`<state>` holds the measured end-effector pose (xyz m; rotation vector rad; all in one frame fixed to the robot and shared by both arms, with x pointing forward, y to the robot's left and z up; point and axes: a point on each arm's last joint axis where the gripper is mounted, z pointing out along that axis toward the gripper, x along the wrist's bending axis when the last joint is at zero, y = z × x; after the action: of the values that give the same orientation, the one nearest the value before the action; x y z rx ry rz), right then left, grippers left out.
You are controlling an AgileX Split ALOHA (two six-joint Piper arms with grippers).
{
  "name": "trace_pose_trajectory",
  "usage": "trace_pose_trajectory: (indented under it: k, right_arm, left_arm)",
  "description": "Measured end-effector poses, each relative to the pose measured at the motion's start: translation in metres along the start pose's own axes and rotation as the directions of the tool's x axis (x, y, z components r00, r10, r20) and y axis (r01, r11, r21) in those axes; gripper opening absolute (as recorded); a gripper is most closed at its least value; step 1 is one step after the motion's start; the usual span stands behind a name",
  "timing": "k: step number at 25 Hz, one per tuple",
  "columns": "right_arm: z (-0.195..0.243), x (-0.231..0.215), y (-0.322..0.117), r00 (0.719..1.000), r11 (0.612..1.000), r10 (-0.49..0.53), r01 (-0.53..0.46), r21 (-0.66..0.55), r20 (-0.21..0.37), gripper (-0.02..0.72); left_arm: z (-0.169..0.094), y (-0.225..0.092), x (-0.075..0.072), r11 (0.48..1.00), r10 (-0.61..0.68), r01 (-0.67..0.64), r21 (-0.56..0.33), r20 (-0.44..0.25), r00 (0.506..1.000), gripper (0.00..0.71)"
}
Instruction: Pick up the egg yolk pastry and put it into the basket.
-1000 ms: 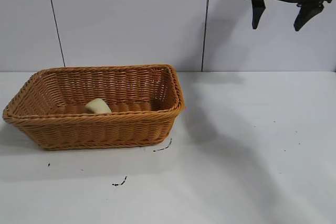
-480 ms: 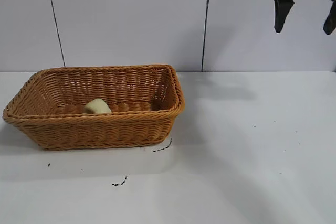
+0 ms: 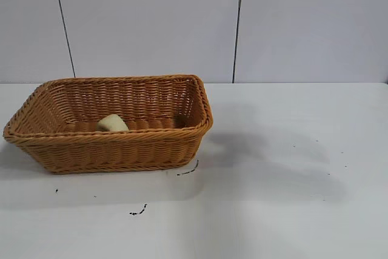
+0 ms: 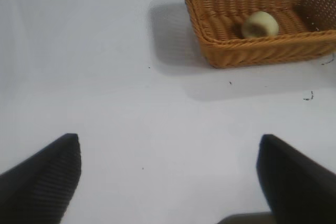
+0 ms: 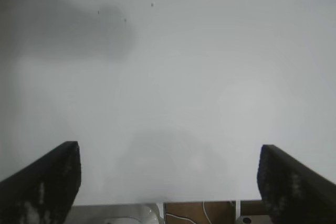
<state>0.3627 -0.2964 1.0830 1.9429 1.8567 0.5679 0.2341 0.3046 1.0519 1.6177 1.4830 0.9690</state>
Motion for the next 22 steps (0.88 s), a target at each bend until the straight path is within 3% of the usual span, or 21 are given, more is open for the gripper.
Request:
trace_pose_trajectory:
  k: [6,13,15,22]
  right_arm:
    - [-0.014,-0.006,-0.076,1.0,0.97,-0.01,0.005,-0.241,-0.018,0.655]
    - [-0.039,-0.009,-0.116,0.999,0.874,-0.017,-0.001,-0.486,-0.033,0.655]
    - [-0.043,-0.009,-0.122,0.999,0.852,-0.017,-0.006,-0.523,-0.04,0.655]
    - [-0.043,-0.008,-0.123,0.998,0.849,-0.018,-0.017,-0.528,-0.061,0.655]
  left_arm:
    - [0.0,0.0,0.0,1.0,0.0,0.0,0.0,0.0,1.0,0.693]
    - [0.0,0.0,0.0,1.0,0.0,0.0,0.0,0.0,1.0,0.693]
    - [0.0,0.0,0.0,1.0,0.0,0.0,0.0,0.0,1.0,0.693]
    - [0.0,0.0,0.0,1.0,0.0,0.0,0.0,0.0,1.0,0.693]
